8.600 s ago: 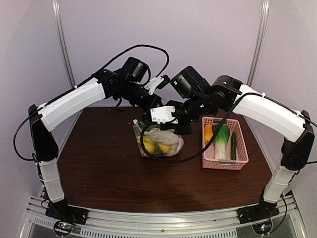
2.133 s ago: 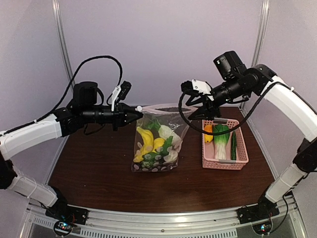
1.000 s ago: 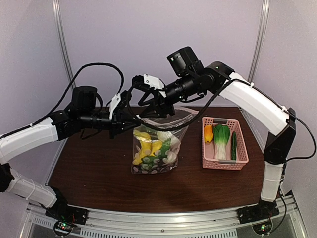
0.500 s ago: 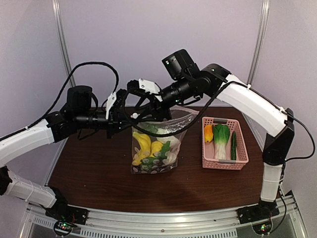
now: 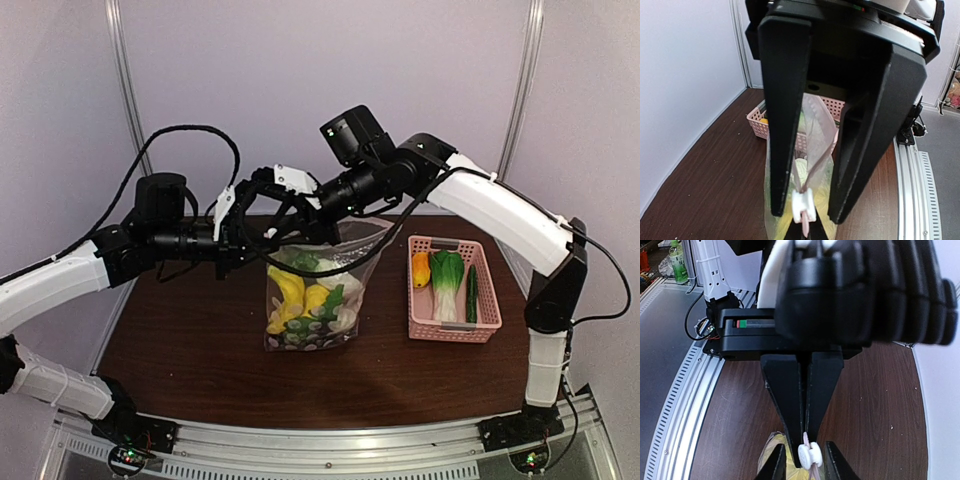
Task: Place the food in the zip-top bag and seal the zipper
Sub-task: Hold the zipper from the zipper food storage bag.
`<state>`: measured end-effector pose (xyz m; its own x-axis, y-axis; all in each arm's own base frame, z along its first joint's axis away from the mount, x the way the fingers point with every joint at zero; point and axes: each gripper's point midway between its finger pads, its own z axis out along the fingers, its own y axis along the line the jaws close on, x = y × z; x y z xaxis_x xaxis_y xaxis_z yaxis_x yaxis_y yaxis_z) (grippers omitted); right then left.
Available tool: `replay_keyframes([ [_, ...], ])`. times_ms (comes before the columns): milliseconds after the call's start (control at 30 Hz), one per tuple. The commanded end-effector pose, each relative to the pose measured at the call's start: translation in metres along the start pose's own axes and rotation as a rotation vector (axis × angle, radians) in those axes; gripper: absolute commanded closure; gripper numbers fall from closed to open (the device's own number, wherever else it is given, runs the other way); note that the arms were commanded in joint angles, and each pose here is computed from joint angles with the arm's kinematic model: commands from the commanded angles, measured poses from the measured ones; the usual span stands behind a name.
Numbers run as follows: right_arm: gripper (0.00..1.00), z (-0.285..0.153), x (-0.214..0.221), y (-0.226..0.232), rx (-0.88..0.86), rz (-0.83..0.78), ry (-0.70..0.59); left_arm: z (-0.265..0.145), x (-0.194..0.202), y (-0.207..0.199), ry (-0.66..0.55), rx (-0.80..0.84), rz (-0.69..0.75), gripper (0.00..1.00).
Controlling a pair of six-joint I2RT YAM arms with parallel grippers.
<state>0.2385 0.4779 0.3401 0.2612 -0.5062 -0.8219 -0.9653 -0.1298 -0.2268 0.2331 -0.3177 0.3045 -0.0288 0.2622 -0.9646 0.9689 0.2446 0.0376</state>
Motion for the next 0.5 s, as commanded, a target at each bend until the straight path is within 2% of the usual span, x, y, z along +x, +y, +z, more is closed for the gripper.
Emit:
replay_keyframes([
  [0, 0.78, 0.002, -0.001, -0.003, 0.024, 0.001, 0.007, -0.001, -0.008, 0.000, -0.033, -0.008, 0.045, 1.00],
  [200, 0.95, 0.001, 0.004, -0.005, 0.042, -0.003, 0.032, -0.004, -0.010, 0.003, -0.040, -0.038, 0.056, 1.00],
  [467, 0.99, -0.017, 0.024, -0.025, 0.129, 0.001, 0.100, -0.022, -0.028, 0.007, -0.134, -0.126, 0.106, 1.00],
])
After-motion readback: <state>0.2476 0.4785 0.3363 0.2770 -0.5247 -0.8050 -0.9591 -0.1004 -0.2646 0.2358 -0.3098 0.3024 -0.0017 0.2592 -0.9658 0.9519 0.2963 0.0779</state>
